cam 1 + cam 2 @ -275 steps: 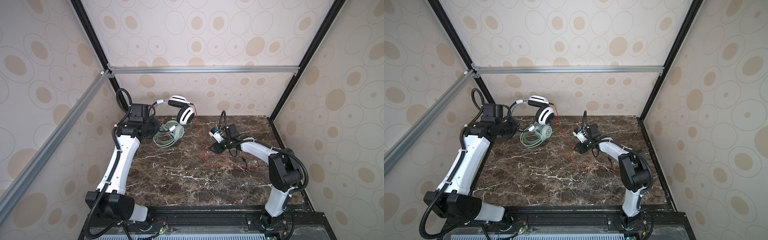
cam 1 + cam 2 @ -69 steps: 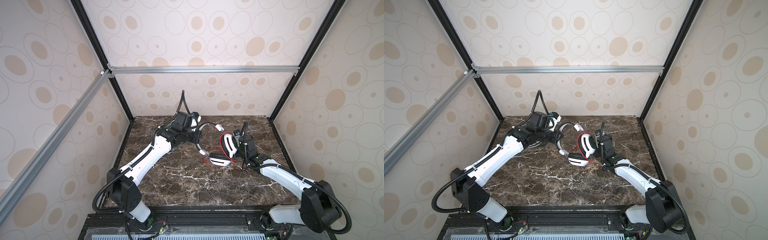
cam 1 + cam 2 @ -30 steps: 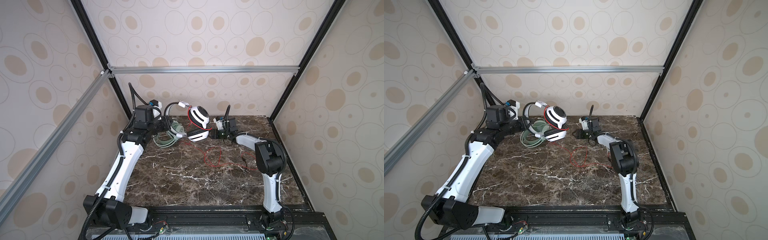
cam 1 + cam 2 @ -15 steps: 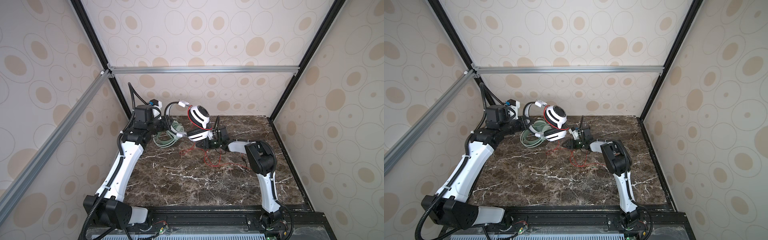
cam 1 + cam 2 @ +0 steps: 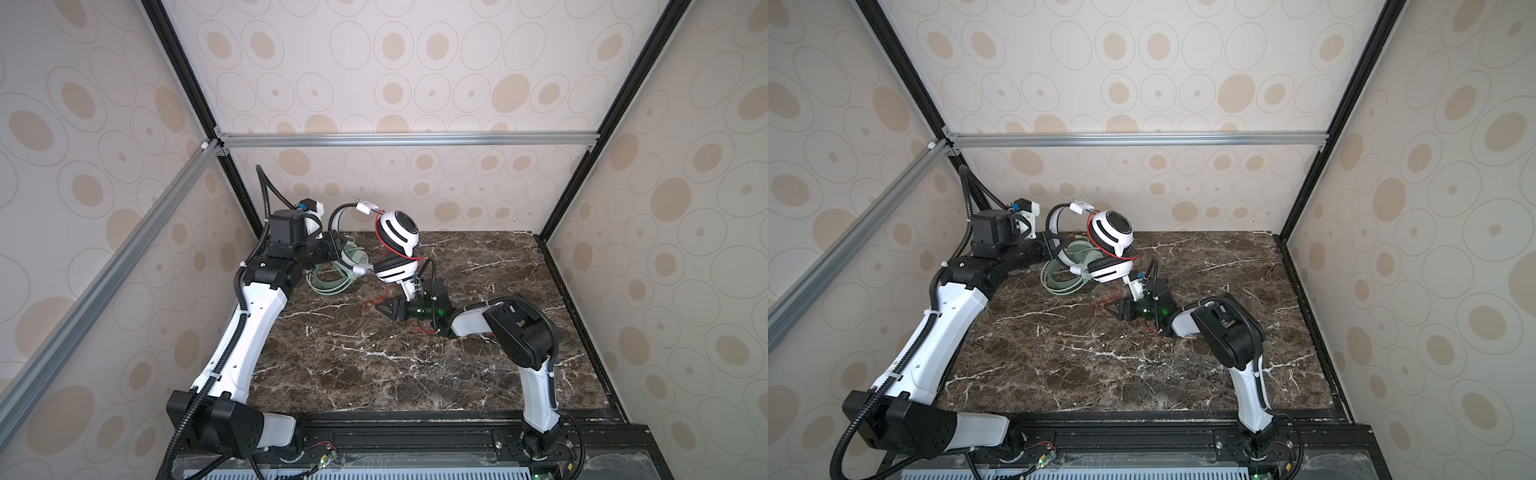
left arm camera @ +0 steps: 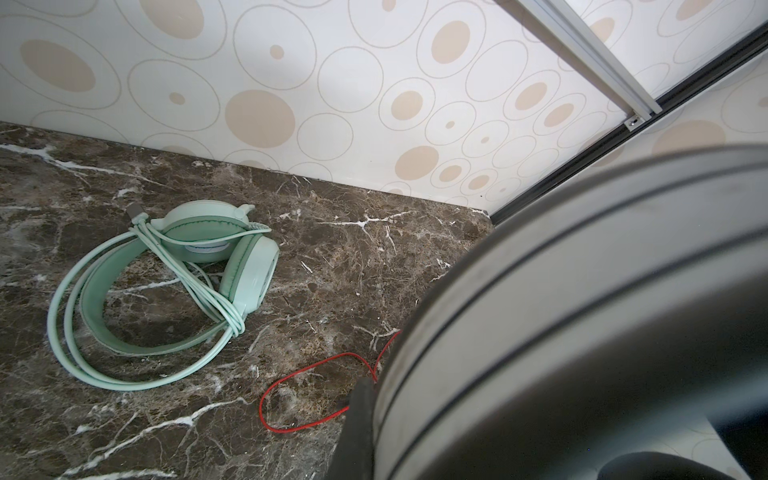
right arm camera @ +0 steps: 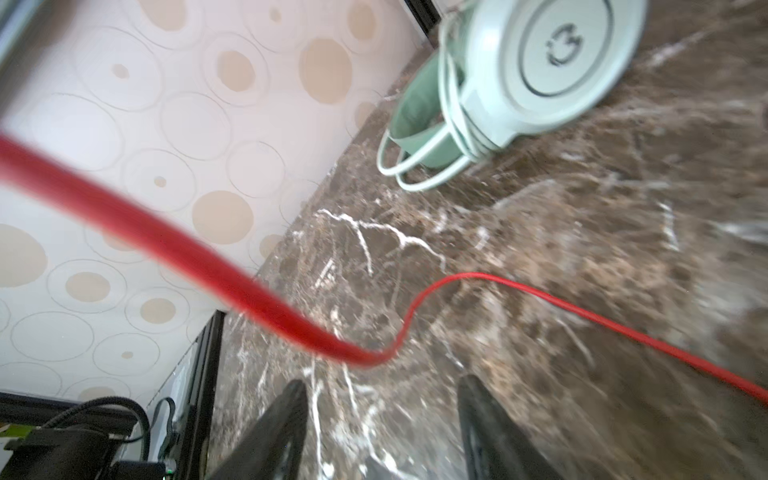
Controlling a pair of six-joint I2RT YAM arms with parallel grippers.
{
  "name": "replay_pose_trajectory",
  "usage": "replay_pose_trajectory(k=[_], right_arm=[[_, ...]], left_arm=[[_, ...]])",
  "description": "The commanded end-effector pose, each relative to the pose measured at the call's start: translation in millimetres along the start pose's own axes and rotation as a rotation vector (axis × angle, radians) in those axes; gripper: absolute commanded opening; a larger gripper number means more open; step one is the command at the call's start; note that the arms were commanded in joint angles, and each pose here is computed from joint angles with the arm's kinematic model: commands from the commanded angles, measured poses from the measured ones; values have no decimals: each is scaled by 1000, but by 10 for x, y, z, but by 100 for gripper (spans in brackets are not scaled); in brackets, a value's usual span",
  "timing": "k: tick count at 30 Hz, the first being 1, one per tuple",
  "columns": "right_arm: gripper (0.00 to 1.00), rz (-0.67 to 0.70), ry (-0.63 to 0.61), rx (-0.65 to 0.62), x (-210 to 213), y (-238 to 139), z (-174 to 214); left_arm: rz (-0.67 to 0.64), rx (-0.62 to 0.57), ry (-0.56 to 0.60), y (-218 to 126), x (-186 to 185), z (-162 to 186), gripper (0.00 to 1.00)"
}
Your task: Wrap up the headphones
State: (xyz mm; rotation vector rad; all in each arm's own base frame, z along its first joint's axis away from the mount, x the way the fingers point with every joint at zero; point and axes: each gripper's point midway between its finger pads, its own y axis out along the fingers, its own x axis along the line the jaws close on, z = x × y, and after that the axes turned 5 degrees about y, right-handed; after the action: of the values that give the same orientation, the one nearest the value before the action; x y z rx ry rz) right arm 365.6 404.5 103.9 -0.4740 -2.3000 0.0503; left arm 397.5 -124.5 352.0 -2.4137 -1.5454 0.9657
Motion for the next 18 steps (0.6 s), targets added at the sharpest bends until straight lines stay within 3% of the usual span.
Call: replay_pose_trajectory(k=[1,8,18], right_arm=[[71,-34,-87,-261,110,65,-174],[72,61,-69,-360,-40,318,-97],[50,132,55,-454,-344,467,-107]], left_arm=[[61,-99,8,-194,-183,-261,0],[63,-99,10,-198,-187,-263,0],[63,-102,11,-207,-189,-270,0]])
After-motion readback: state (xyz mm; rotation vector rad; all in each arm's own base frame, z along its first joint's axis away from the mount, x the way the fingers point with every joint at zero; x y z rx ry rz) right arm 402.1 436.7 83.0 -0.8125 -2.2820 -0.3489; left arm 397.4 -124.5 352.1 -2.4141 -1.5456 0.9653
